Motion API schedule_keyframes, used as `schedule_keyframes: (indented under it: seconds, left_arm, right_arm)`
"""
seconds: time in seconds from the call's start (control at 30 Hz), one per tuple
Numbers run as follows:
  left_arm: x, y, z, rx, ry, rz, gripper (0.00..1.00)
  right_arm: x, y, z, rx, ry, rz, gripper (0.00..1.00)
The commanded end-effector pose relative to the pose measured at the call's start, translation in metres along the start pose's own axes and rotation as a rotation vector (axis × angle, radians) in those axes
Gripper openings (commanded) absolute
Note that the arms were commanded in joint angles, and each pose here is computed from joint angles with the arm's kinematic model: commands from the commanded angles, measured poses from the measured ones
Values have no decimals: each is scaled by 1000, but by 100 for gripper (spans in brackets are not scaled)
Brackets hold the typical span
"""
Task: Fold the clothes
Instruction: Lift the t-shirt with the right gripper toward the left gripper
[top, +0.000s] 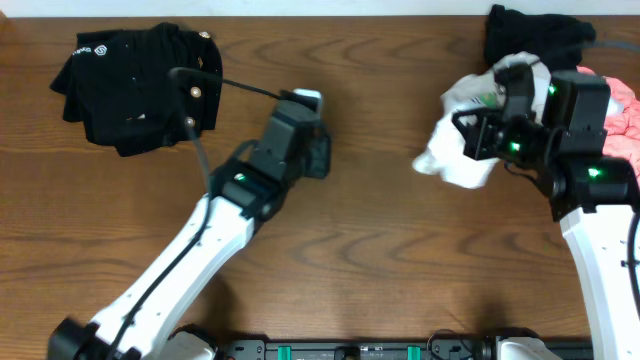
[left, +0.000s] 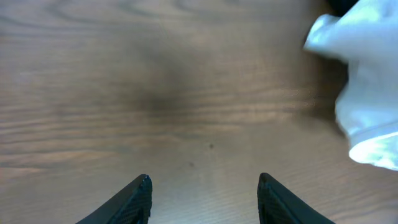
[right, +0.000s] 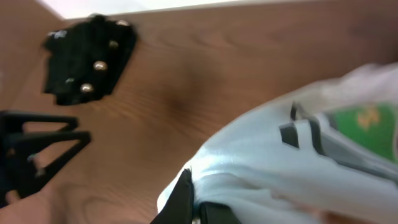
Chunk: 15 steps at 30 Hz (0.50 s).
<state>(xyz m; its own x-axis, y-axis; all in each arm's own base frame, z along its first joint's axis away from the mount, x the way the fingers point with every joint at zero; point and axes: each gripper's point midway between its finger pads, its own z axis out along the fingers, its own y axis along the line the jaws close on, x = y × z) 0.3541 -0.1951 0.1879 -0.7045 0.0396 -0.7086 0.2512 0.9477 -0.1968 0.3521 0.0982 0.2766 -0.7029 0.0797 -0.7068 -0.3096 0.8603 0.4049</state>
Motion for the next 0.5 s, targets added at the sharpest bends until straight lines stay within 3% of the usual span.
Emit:
schedule_keyframes:
  seconds: [0.0, 0.27, 0.47]
  left_arm:
    - [-20, 6, -27, -1, -74, -13, 55]
    - [-28, 4, -69, 25, -133, -17, 55]
    - [-27, 1, -97, 61, -156, -16, 55]
  right_arm:
    - [-32, 41, -24, -24, -78, -154, 1]
    - [-65, 110, -52, -95, -187, -292, 1]
    - [-77, 131, -55, -123, -248, -327, 1]
